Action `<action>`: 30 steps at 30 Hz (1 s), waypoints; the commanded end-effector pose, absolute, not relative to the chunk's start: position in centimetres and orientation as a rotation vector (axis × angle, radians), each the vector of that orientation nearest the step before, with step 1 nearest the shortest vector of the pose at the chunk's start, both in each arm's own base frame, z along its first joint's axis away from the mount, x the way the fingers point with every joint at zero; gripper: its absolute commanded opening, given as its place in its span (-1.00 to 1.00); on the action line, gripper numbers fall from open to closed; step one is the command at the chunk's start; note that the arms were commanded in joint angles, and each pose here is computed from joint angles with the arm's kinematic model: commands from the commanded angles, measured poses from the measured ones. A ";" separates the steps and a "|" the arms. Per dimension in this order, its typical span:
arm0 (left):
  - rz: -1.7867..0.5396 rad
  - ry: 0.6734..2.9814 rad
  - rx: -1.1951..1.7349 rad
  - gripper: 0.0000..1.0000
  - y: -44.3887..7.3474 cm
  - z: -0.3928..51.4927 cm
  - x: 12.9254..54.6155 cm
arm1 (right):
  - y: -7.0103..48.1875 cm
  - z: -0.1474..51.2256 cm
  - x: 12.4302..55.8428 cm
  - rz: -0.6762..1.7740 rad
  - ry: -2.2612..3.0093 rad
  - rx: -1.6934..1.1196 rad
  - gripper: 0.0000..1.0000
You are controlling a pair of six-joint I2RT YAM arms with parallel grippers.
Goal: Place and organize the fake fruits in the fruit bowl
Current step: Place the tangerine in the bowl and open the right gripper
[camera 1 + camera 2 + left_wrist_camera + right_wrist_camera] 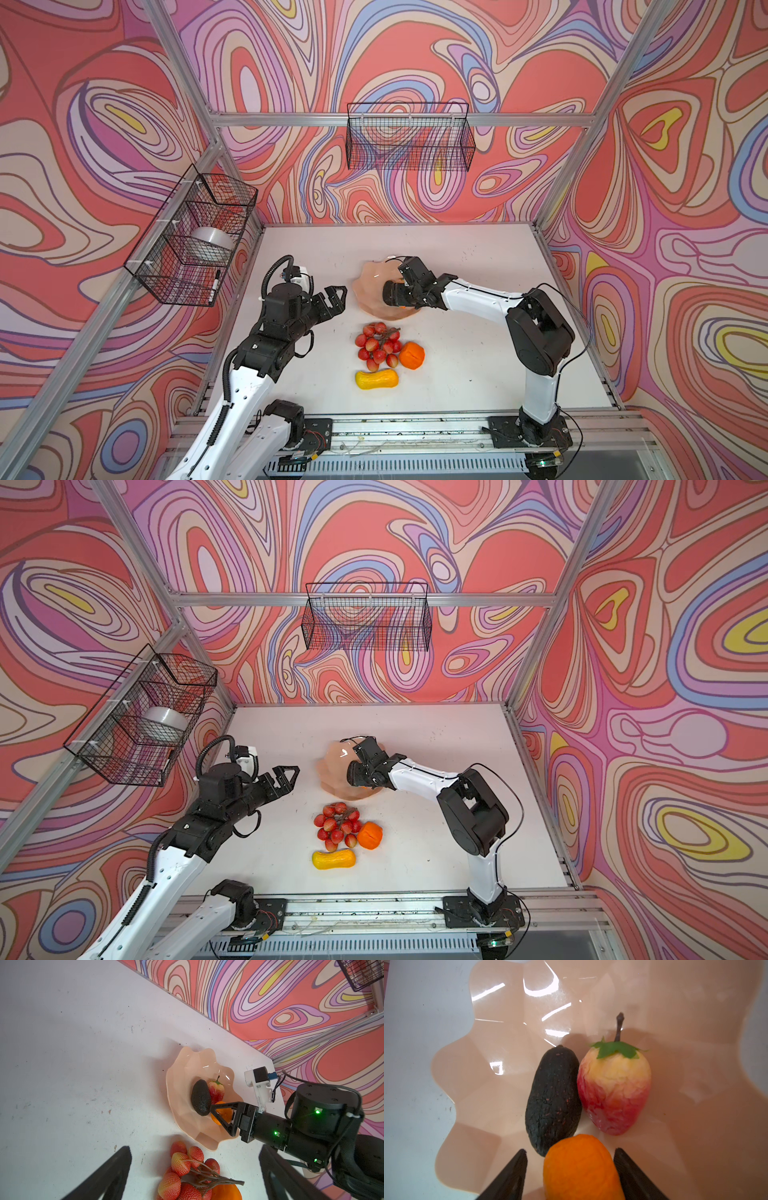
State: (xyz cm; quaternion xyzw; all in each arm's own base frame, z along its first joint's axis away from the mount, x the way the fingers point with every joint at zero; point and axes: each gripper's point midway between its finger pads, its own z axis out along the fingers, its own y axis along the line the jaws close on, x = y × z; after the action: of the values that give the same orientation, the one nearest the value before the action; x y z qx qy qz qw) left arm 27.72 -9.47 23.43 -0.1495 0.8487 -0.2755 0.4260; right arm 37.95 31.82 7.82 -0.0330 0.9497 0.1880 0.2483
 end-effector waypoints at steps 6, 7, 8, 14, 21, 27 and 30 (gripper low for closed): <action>-0.832 2.228 -0.338 0.81 -11.8 22.2 26.7 | 30.1 14.5 39.5 0.455 2.431 -0.037 0.57; -0.837 2.244 -0.321 0.80 -12.2 22.1 26.4 | 29.7 15.2 39.5 0.455 2.414 -0.026 0.59; -0.834 2.256 -0.305 0.79 -12.5 22.0 26.2 | 29.3 15.7 39.4 0.452 2.401 -0.010 0.60; -0.771 2.349 -0.056 0.75 -16.4 22.0 23.0 | 24.7 19.3 38.0 0.417 2.291 0.121 0.69; -0.639 2.539 0.271 0.72 -21.1 18.8 17.7 | 16.2 19.2 35.3 0.340 2.206 0.319 0.92; -0.607 2.601 0.467 0.74 -25.5 16.5 15.7 | 12.3 18.0 33.2 0.329 2.191 0.427 0.95; -0.602 2.611 0.510 0.75 -27.3 15.2 16.3 | 11.6 18.2 32.6 0.320 2.183 0.441 0.95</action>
State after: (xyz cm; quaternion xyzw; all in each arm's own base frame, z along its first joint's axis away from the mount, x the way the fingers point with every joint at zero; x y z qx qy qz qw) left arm 15.28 -26.26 15.16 0.1811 0.9384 -0.2227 0.1924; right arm 32.89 12.44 17.71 0.1609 0.8826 0.1306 0.4219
